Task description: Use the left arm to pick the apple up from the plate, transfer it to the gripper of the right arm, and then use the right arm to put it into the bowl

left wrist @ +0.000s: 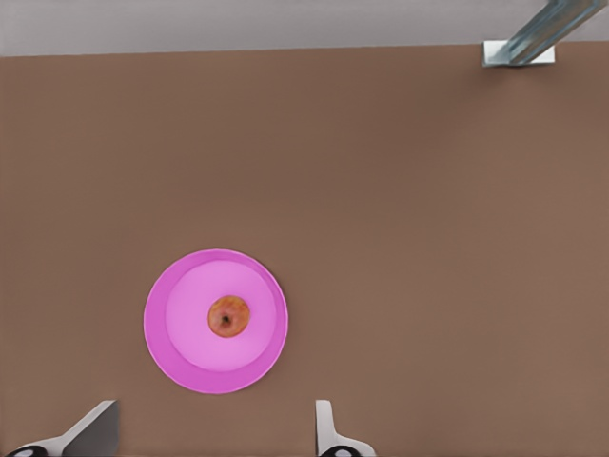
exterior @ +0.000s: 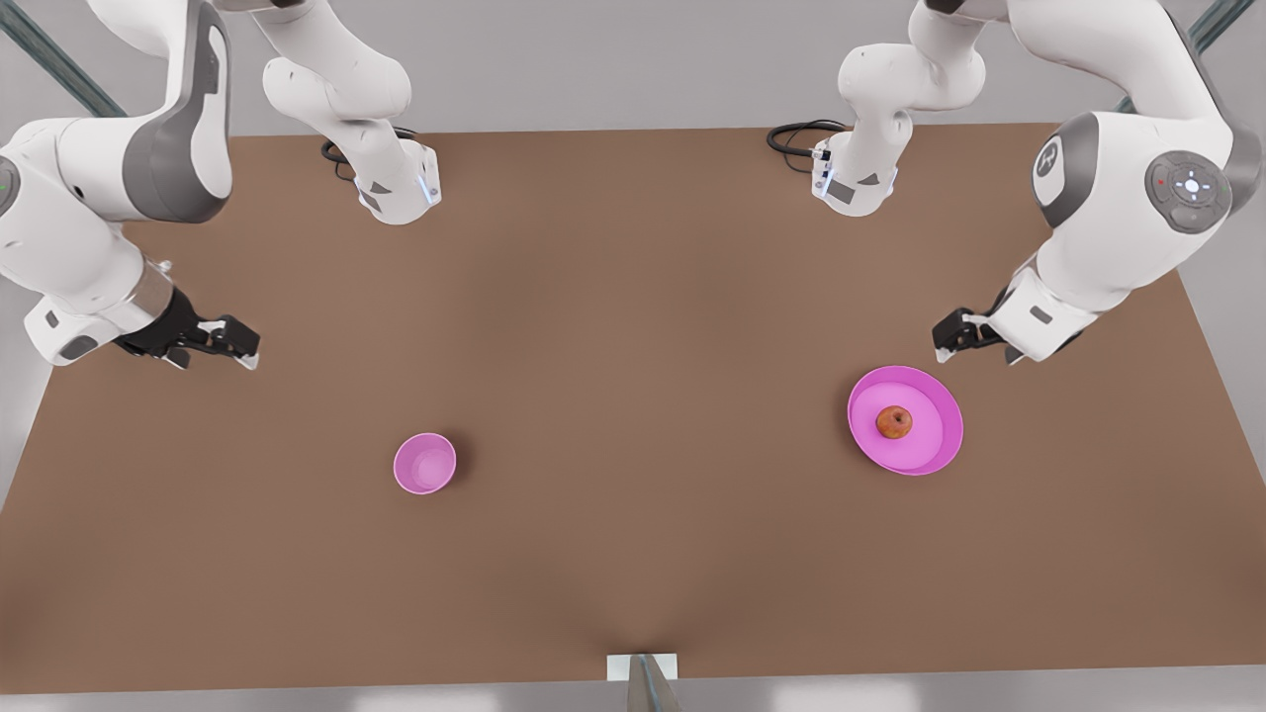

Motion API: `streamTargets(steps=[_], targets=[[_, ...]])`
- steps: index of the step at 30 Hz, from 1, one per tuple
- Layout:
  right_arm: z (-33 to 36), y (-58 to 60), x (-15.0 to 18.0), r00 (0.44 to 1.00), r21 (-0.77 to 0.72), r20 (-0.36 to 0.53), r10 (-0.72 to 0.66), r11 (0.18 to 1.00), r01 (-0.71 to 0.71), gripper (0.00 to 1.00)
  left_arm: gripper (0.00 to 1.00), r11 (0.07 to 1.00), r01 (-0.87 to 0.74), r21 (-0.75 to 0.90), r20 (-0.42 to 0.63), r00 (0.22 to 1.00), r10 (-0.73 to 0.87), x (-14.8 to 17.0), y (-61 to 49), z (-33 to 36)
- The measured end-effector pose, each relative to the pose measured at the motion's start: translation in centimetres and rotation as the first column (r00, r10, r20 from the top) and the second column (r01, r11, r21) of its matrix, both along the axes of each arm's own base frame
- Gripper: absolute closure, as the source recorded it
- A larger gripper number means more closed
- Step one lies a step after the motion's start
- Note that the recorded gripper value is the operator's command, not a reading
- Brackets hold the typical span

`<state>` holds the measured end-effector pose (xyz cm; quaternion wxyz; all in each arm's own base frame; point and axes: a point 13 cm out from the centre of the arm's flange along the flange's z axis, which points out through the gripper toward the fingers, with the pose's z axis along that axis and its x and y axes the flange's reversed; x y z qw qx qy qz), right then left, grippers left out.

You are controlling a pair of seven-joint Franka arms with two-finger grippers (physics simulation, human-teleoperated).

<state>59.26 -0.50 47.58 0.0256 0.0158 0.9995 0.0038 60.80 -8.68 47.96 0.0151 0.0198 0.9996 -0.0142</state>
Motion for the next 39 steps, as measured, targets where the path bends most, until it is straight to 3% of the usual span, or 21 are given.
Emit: streamTargets(steps=[2,5,9,15,21,34,36,38,39], targets=[[0.0,-0.1,0.0,1.0,0.0,0.001,-0.002,1.0,0.002,0.0,0.0,1.0,-0.002,0.003,-0.022,1.0,0.002,0.2,-0.1,-2.2],[0.0,0.0,0.1,1.0,0.001,0.002,-0.001,1.0,0.001,0.0,0.0,0.999,-0.03,0.019,-0.16,0.987,0.032,-2.7,1.2,-15.8],[0.0,0.1,0.1,1.0,0.002,0.003,0.0,1.0,0.0,0.0,0.0,0.995,-0.096,0.005,-0.14,0.985,0.096,-3.2,3.2,-25.7],[0.0,0.0,0.1,1.0,0.004,0.003,-0.003,1.0,0.003,0.0,0.0,0.989,-0.147,0.003,-0.074,0.986,0.146,-3.4,5.4,-32.0],[-0.1,-0.1,0.1,1.0,0.005,0.003,-0.004,1.0,0.004,0.0,0.0,0.983,-0.181,0.016,-0.073,0.981,0.181,-4.1,7.6,-38.0],[0.5,0.2,1.0,0.999,0.001,0.033,0.001,1.0,-0.001,0.0,0.0,0.986,-0.167,0.022,-0.056,0.984,0.168,-4.6,7.1,-43.7],[0.4,-0.1,1.0,0.999,0.002,0.034,-0.004,1.0,0.004,0.0,0.05,0.986,-0.167,0.022,-0.051,0.984,0.168,-4.6,7.2,-43.9],[0.2,-0.2,1.1,0.999,0.003,0.032,-0.007,1.0,0.007,0.0,0.19,0.986,-0.167,0.021,-0.044,0.985,0.168,-4.4,7.1,-43.9],[0.2,-0.3,1.1,0.999,0.003,0.031,-0.007,1.0,0.007,0.0,0.2,0.986,-0.167,0.021,-0.041,0.985,0.168,-4.3,7.2,-43.9]])
